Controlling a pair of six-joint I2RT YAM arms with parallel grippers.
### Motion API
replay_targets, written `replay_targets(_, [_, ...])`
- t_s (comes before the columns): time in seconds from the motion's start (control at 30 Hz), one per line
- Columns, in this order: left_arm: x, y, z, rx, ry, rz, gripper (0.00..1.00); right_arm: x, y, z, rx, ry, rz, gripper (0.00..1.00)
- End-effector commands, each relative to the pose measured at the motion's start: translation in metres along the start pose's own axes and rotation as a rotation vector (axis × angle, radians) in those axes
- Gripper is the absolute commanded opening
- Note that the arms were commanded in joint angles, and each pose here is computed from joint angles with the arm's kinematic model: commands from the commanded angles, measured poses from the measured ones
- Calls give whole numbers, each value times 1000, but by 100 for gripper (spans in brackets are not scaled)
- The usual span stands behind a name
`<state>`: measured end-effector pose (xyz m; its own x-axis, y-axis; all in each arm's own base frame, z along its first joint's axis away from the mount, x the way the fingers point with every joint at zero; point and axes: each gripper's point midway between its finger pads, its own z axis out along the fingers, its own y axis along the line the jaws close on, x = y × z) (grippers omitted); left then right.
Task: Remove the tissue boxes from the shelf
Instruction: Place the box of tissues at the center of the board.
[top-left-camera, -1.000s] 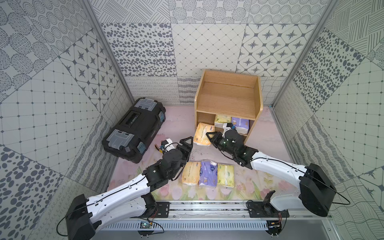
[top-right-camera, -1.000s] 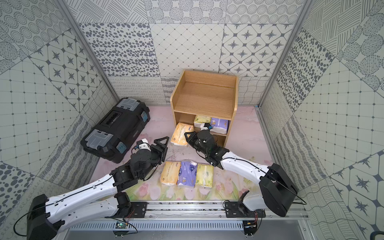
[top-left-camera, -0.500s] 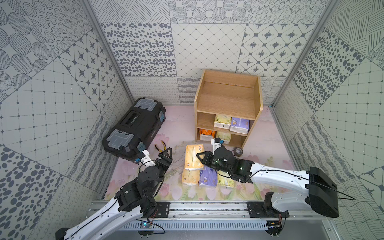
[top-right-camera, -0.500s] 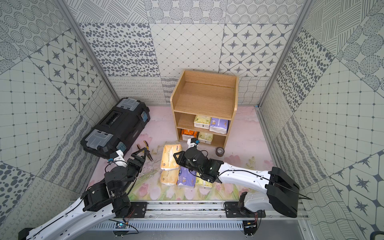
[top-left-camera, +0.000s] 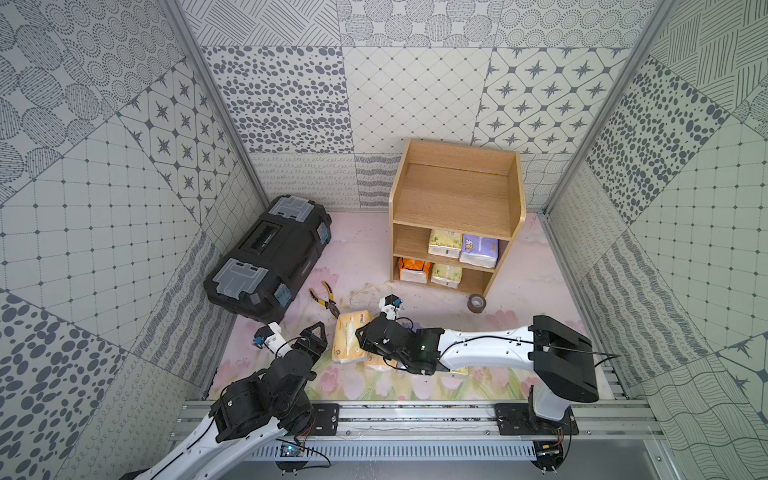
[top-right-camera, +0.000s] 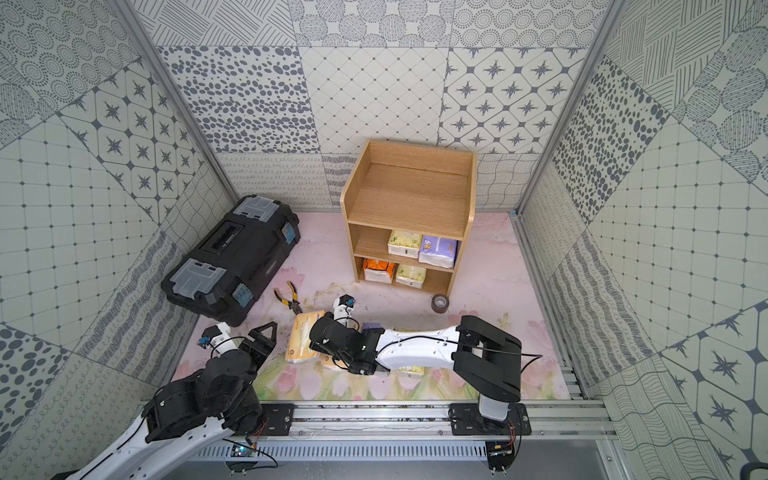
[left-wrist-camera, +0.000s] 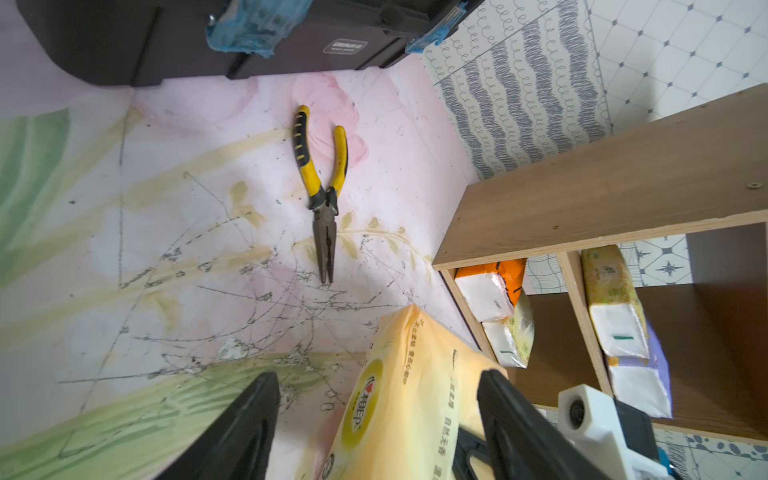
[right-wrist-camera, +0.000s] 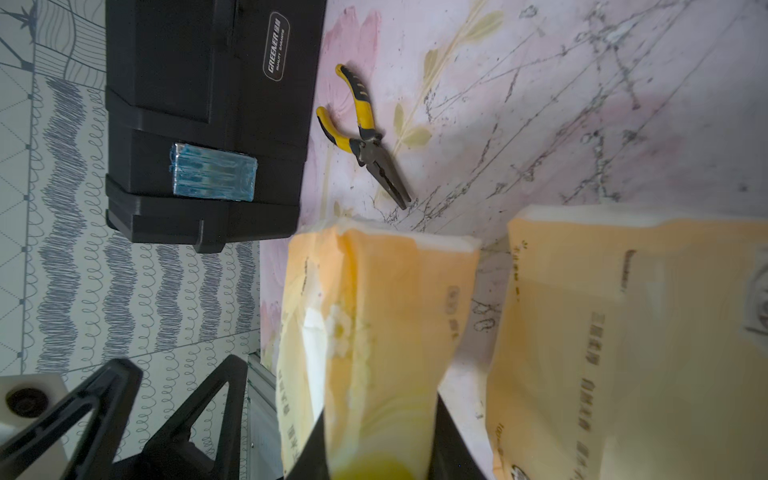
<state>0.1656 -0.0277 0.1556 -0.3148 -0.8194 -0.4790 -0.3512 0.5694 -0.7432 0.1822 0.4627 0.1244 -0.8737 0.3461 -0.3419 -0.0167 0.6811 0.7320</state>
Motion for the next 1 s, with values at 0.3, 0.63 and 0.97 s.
replay_targets(0.3, [-6, 60, -9, -218, -29, -11, 78, 23, 7, 47, 58, -16, -5, 23])
replay_targets(0.63, [11, 53, 3, -184, 19, 0, 78, 7, 3, 28, 96, -115, -133, 69])
replay_targets(0.97, [38, 13, 21, -10, 110, 60, 78, -30, -9, -43, 114, -235, -298, 72])
